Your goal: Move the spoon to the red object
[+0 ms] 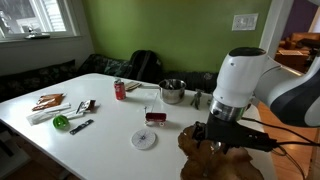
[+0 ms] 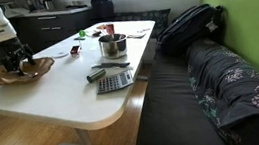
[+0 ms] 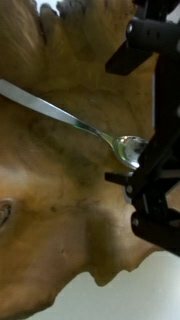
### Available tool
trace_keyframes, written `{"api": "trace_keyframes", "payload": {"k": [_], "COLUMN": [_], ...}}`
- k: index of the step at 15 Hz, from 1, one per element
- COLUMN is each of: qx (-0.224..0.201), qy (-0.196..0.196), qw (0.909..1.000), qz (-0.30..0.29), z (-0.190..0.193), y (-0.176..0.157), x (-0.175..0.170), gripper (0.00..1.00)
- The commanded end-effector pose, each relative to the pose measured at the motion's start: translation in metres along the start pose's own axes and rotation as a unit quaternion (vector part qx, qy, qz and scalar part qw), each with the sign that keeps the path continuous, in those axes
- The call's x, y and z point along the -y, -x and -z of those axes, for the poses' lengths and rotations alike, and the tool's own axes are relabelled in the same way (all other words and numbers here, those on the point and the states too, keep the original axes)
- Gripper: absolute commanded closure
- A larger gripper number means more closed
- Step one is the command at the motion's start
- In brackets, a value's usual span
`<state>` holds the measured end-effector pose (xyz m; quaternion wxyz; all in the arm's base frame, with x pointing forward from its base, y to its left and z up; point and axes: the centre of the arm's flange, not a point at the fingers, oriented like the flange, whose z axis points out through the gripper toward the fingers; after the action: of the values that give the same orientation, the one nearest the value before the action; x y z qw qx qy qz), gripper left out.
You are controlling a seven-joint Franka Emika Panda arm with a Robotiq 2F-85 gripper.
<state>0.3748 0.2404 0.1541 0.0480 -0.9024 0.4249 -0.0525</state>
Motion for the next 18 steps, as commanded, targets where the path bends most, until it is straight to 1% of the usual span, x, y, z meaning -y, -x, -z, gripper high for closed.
{"api": "trace_keyframes", "payload": {"k": [1,4,6,8,9,10,11,12,13,15,16,17,18], "qx": [0.011,0.019,0.014,0.002,-0.003,-0.006,-0.010,-0.023,-0.035,-0.068,-0.066,-0.045,-0.051], "qy": [-0.002,0.006,0.009,0.004,0.000,-0.001,-0.006,-0.014,-0.022,-0.062,-0.071,-0.058,-0.070], "qw": [0.9998,0.9994,0.9995,0.9997,0.9998,0.9998,0.9998,0.9996,0.9991,0.9957,0.9951,0.9972,0.9961], "qz": [-0.016,-0.029,-0.028,-0.024,-0.020,-0.017,-0.013,-0.006,-0.002,0.004,0.017,0.009,0.013], "z": [-0.016,-0.022,-0.021,-0.011,-0.004,0.002,0.010,0.019,0.031,0.075,0.095,0.051,0.067], "y": [0.016,0.019,0.019,0.014,0.010,0.005,0.000,-0.003,-0.007,-0.017,-0.020,-0.027,-0.031], "x": [-0.007,-0.015,-0.017,-0.012,-0.010,-0.007,-0.003,-0.001,-0.001,-0.007,-0.012,0.012,0.012], "gripper": [0.34,0.58,0.73,0.86,0.95,1.00,1.00,1.00,0.98,0.98,0.98,0.92,0.92]}}
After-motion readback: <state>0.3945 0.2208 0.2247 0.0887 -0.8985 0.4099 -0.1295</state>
